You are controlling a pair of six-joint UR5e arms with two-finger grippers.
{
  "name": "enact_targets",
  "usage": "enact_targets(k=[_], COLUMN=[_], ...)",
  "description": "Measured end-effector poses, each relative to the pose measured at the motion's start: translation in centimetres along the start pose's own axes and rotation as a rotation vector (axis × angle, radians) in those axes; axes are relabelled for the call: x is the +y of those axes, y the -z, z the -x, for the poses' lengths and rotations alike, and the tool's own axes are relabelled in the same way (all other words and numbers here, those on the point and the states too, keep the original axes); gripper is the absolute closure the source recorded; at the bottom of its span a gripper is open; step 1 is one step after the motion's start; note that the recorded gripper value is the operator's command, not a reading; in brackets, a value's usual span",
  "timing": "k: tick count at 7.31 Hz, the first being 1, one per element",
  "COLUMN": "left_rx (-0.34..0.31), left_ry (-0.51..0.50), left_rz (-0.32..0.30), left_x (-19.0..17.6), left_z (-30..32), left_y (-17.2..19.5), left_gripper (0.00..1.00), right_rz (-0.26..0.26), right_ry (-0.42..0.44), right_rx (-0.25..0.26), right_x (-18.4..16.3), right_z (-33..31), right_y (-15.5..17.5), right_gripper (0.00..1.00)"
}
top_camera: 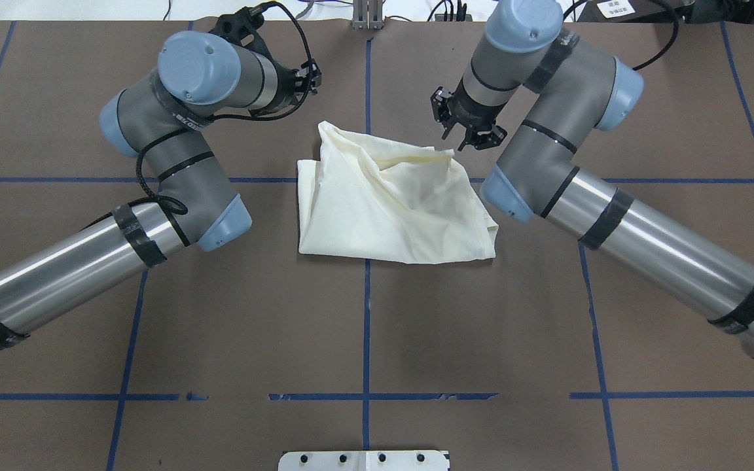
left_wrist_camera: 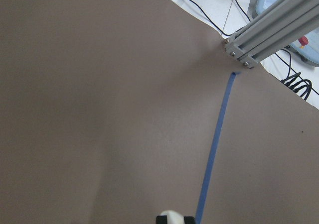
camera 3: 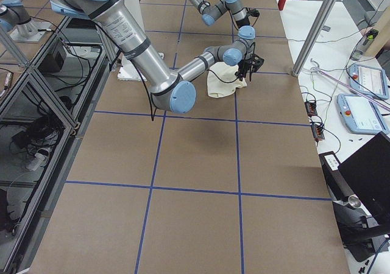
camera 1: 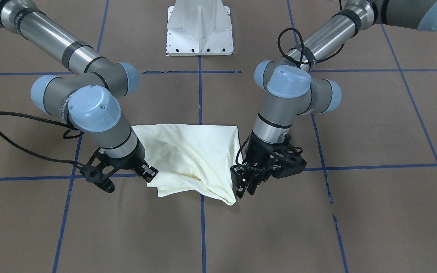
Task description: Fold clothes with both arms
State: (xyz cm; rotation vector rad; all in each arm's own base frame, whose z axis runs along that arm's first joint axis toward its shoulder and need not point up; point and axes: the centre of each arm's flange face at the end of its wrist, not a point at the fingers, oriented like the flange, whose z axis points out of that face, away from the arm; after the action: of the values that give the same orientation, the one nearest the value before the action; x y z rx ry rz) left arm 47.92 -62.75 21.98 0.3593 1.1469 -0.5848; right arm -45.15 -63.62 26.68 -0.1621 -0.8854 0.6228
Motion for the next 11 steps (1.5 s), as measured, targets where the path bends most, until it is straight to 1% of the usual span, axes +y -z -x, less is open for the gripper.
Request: enact_targets(k=[1,2,3,4,5,6,7,8,10,11], left_rx=[0.028,0.047,0.064,0.078,0.082,0.075,0.070,0.067,0.065,0.064], left_ry=[-0.016,-0.023,-0.026,-0.028,-0.027,-0.029,-0.030,-0.031,-0.025,-0.012], left_rz=[-0.006,0.001,0.021,0.047,0.075,0.095,0.106,0.110,0.115,0.119], left_x=[-0.7,-0.7,-0.4,0.3,1.6,2.7,3.3,3.5,3.5,3.5], left_z=[-0.3,0.2,1.2,2.1,2.5,3.0,3.3,3.4,3.7,4.4], left_y=[1.1,2.2,3.6,4.7,4.9,4.5,4.1,4.0,4.1,4.5], left_gripper=[0.43,0.45,0.55,0.58,0.58,0.58,0.58,0.57,0.56,0.56], right_rz=[0.028,0.043,0.050,0.057,0.059,0.053,0.041,0.021,-0.017,-0.036], right_ry=[0.017,0.020,0.020,0.028,0.044,0.063,0.081,0.101,0.115,0.098], right_rx=[-0.016,-0.028,-0.036,-0.041,-0.038,-0.029,-0.021,-0.011,0.016,0.020], right_x=[-2.4,-3.4,-3.6,-2.7,-0.9,0.9,2.2,3.4,6.0,6.9], right_z=[0.3,0.5,0.6,0.6,0.7,0.8,1.1,1.5,1.6,1.8], right_y=[2.0,3.2,3.8,3.7,2.8,1.6,0.6,-0.6,-3.2,-3.9], right_gripper=[0.00,0.00,0.01,0.06,0.14,0.15,0.06,0.03,0.03,0.03])
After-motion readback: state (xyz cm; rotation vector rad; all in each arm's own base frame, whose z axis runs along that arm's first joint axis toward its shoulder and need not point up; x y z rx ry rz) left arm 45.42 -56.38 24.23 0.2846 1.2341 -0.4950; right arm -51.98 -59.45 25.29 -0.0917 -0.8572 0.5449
